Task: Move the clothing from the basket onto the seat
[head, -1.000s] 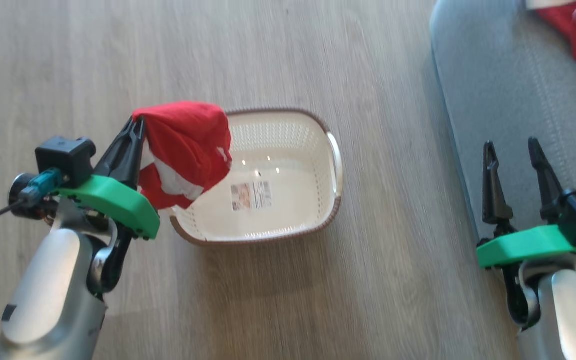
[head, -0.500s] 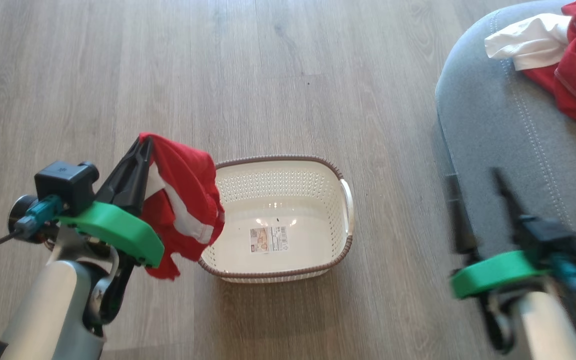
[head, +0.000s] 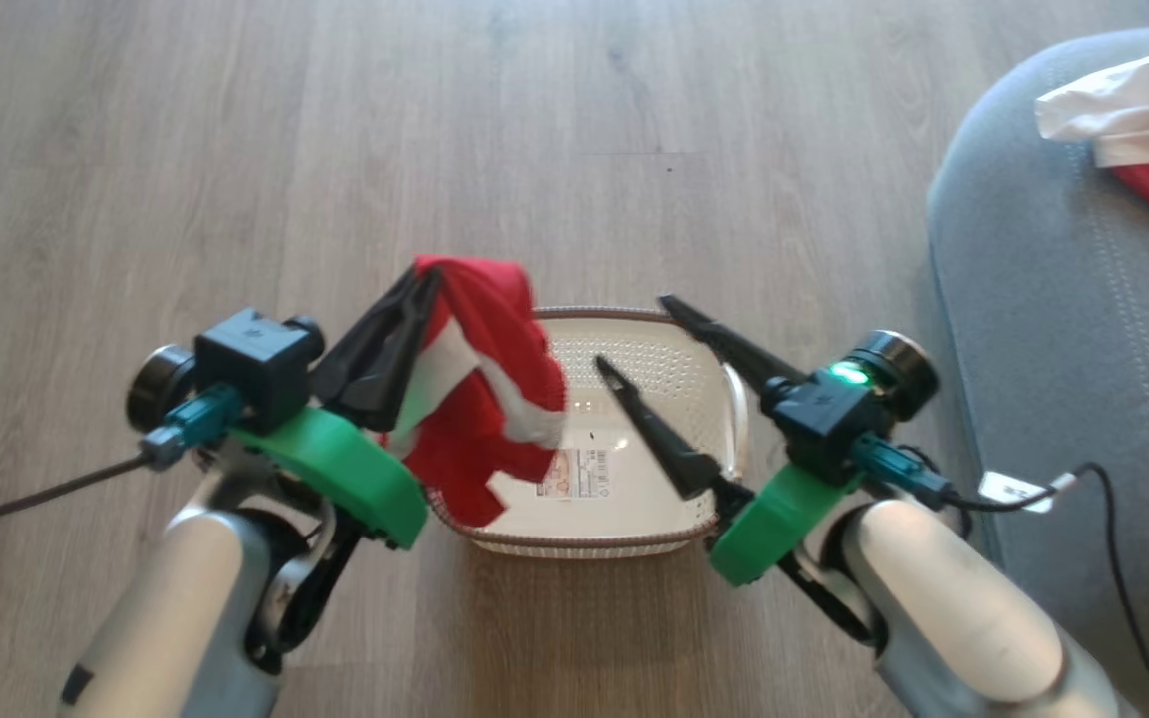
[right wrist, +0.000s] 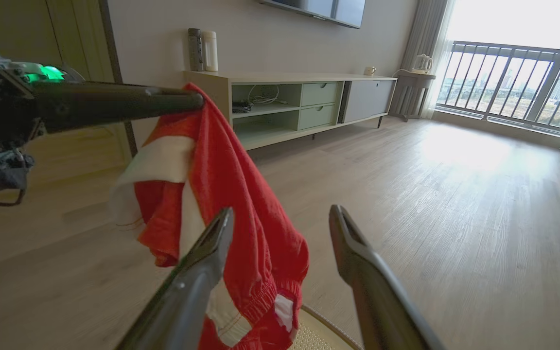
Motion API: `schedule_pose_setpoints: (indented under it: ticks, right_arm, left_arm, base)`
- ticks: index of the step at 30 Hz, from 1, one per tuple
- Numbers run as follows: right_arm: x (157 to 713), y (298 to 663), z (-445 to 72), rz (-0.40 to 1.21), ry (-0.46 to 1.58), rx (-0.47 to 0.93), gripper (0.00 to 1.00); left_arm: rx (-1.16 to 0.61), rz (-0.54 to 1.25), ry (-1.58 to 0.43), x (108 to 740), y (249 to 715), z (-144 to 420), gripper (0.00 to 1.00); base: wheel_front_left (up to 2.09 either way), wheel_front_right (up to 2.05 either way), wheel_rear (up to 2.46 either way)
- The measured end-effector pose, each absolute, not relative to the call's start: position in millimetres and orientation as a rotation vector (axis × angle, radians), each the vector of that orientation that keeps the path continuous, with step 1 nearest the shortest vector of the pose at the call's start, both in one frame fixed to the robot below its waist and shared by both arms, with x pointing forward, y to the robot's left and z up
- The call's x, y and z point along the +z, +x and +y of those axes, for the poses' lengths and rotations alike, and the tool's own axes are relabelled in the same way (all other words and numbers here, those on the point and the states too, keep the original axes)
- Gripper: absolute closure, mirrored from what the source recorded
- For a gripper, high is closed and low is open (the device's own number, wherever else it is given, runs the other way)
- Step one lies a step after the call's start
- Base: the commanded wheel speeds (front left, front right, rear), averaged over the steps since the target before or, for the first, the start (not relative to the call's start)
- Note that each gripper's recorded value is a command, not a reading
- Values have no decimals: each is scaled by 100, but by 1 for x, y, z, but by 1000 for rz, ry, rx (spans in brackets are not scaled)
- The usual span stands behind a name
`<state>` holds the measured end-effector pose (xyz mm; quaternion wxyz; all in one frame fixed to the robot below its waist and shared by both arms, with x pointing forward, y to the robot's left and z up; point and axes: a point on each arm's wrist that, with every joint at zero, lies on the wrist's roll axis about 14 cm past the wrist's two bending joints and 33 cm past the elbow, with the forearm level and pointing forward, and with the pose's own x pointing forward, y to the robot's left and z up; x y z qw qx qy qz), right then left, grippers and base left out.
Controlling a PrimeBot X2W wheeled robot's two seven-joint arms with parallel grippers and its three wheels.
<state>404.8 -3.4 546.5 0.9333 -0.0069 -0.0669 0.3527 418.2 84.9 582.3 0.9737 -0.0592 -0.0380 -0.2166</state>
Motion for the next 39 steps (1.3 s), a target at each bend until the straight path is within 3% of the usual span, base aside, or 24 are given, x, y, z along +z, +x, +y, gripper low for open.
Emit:
schedule_pose_setpoints:
  ticks: [7, 20, 21, 24, 25, 27, 28, 30, 39]
  right_arm:
    - [555, 395, 35, -151, -21, 875, 0]
    - [539, 395, 51, -68, 22, 928, 0]
    - [537, 395, 51, -61, 22, 930, 12]
    - [535, 394, 55, -47, 29, 943, 91]
    - [535, 393, 56, -42, 40, 947, 100]
    - [533, 390, 58, -30, 54, 957, 100]
    - [533, 391, 57, -27, 59, 954, 100]
    - [534, 394, 54, -29, 63, 944, 100]
    - [544, 418, 10, -67, 48, 822, 100]
  left_arm:
    - [-492, -78, -121, 587, 406, 70, 100]
    - [-610, -85, -121, 596, 384, 39, 100]
    - [-613, -84, -121, 595, 383, 38, 100]
    - [-627, -76, -119, 595, 381, 35, 100]
    - [-630, -76, -119, 595, 380, 34, 100]
    - [-634, -75, -120, 594, 380, 33, 100]
    - [-636, -73, -121, 593, 381, 32, 72]
    - [-640, -70, -121, 592, 382, 31, 0]
    - [-662, -60, -133, 586, 389, 22, 0]
  base:
    - [0, 0, 0]
    - [0, 0, 0]
    - [0, 0, 0]
    - [0, 0, 0]
    - [0, 0, 0]
    - [0, 0, 0]
    - [0, 0, 0]
    - [0, 0, 0]
    - [0, 0, 0]
